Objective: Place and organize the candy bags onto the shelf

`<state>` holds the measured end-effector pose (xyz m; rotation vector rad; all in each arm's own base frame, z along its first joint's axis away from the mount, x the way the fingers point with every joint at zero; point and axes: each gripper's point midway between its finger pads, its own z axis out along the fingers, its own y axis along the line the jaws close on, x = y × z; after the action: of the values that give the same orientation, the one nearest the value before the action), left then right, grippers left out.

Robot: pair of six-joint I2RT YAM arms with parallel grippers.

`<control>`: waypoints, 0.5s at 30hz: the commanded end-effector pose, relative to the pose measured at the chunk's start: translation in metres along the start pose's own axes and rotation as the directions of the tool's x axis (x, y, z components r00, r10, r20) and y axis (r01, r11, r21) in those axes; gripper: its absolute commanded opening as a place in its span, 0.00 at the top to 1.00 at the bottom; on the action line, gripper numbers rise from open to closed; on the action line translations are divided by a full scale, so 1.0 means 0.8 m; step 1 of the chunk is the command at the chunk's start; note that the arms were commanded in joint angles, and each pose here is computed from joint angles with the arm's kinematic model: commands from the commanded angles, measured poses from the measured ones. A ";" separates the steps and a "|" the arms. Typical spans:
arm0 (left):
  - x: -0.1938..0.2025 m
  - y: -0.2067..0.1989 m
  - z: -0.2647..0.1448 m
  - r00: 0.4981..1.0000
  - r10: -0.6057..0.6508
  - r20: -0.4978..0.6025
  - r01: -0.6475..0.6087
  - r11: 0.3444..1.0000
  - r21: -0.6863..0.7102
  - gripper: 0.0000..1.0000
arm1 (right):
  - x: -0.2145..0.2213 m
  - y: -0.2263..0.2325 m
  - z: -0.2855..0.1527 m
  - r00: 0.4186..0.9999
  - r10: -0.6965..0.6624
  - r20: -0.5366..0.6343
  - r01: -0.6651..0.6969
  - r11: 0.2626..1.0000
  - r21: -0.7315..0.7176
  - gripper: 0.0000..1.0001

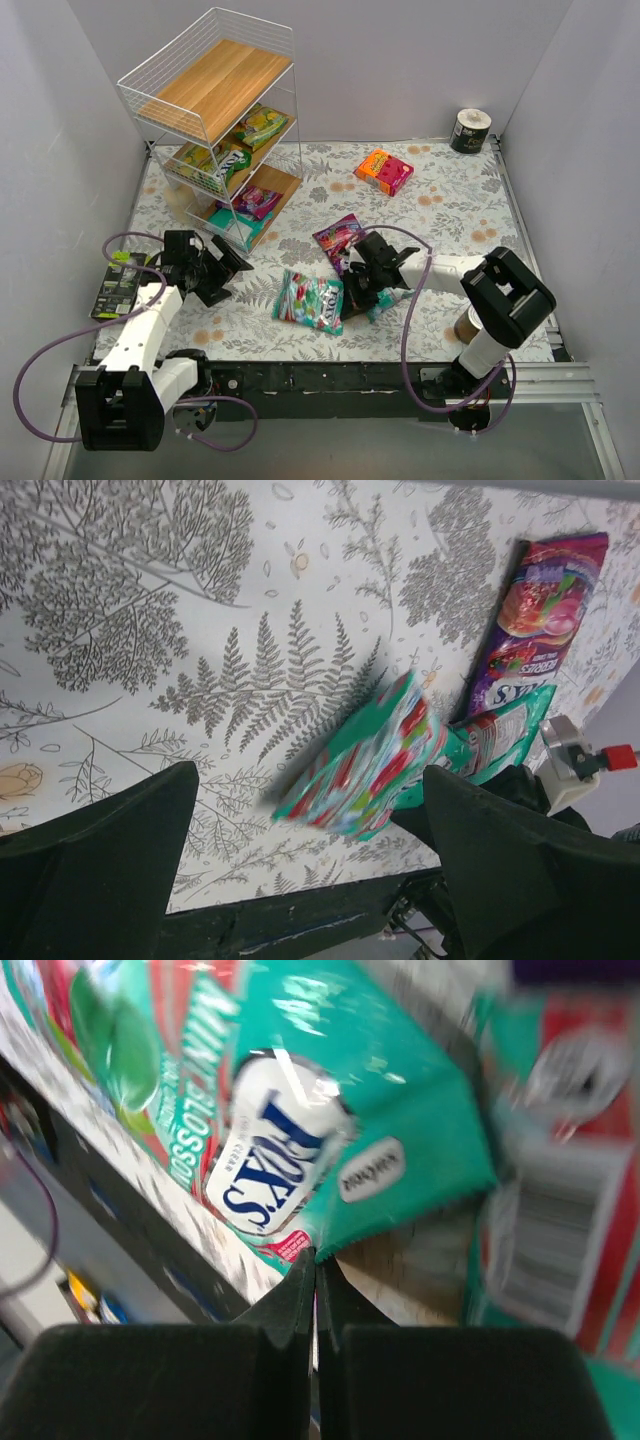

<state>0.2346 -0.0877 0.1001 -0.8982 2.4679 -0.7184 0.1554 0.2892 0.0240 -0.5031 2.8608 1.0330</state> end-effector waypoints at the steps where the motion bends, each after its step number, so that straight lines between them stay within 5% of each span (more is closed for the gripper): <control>1: 0.026 0.001 0.002 0.998 -0.029 -0.059 0.031 0.999 0.045 0.05 | 0.050 0.006 -0.030 0.985 -0.147 -0.094 0.142 0.988 -0.064 0.99; 2: 0.033 0.003 0.006 0.997 -0.030 -0.070 0.034 0.998 0.051 0.05 | 0.046 0.006 -0.032 0.986 -0.147 -0.083 0.144 0.988 -0.048 0.95; 4: 0.043 -0.003 0.007 0.995 -0.051 -0.086 0.057 0.996 0.062 0.06 | 0.033 0.000 -0.036 0.989 -0.141 -0.048 0.142 0.990 0.014 0.73; 8: 0.066 -0.006 0.018 0.986 -0.058 -0.154 0.069 0.996 0.063 0.08 | 0.008 0.005 -0.045 0.992 -0.113 0.054 0.110 0.992 0.057 0.52; 15: 0.107 -0.002 0.030 0.966 0.014 -0.258 -0.008 1.000 0.024 0.12 | 0.019 -0.004 -0.033 0.994 -0.106 0.036 0.105 0.994 0.038 0.40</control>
<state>0.1960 -0.1426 0.0702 -0.8610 2.6262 -0.8787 0.1422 0.2620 0.0417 -0.6032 2.8054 0.9268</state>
